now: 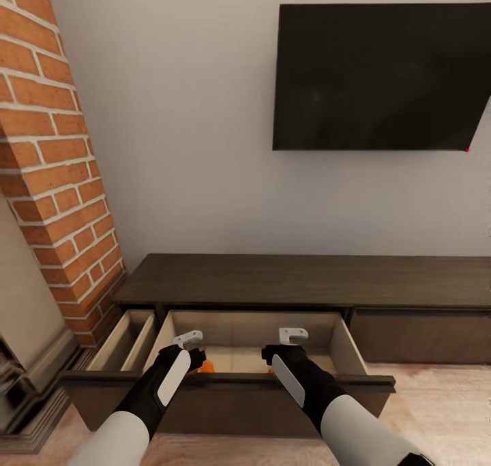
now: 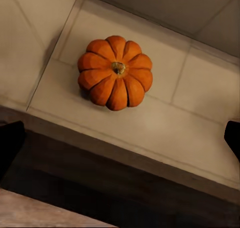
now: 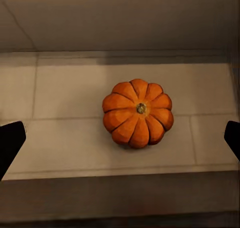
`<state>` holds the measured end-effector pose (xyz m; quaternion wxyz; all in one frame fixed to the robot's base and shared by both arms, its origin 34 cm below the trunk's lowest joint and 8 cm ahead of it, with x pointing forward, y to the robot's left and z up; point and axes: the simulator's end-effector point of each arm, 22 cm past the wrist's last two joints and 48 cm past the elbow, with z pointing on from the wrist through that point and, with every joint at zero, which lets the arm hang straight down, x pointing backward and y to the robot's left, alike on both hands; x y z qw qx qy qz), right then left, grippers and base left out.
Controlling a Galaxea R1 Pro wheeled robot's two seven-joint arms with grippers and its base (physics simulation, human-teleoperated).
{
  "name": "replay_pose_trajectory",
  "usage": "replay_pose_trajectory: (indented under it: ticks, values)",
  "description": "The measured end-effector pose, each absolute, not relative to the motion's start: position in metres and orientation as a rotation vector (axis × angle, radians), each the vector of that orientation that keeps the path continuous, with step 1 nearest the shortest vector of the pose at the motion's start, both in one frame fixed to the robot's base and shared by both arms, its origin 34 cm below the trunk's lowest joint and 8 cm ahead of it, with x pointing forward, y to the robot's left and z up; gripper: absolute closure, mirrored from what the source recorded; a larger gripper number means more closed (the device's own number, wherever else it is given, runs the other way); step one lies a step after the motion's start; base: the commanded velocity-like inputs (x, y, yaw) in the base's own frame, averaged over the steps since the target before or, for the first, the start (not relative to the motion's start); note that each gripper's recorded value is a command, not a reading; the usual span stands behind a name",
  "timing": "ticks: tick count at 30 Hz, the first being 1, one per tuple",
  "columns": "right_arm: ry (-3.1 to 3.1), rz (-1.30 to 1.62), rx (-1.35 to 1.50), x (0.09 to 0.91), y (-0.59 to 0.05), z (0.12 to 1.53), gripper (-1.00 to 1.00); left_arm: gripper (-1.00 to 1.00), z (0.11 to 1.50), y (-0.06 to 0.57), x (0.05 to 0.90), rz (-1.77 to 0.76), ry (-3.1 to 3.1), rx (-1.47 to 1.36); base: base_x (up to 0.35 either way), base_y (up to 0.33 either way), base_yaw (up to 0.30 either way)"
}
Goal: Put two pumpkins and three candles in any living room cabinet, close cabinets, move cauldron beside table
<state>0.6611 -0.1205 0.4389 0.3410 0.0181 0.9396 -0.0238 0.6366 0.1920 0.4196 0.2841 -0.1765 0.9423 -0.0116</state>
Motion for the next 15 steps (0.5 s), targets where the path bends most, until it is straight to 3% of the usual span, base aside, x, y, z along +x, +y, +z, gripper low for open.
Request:
replay_pose_trajectory:
  ticks: [15]
  values:
    - [2.444, -0.061, 0.047, 0.669, -0.12, 0.472, -1.0, -1.0, 0.453, 0.191, 0.645, -0.033, 2.522, -0.472, -0.307, 0.0, 0.0]
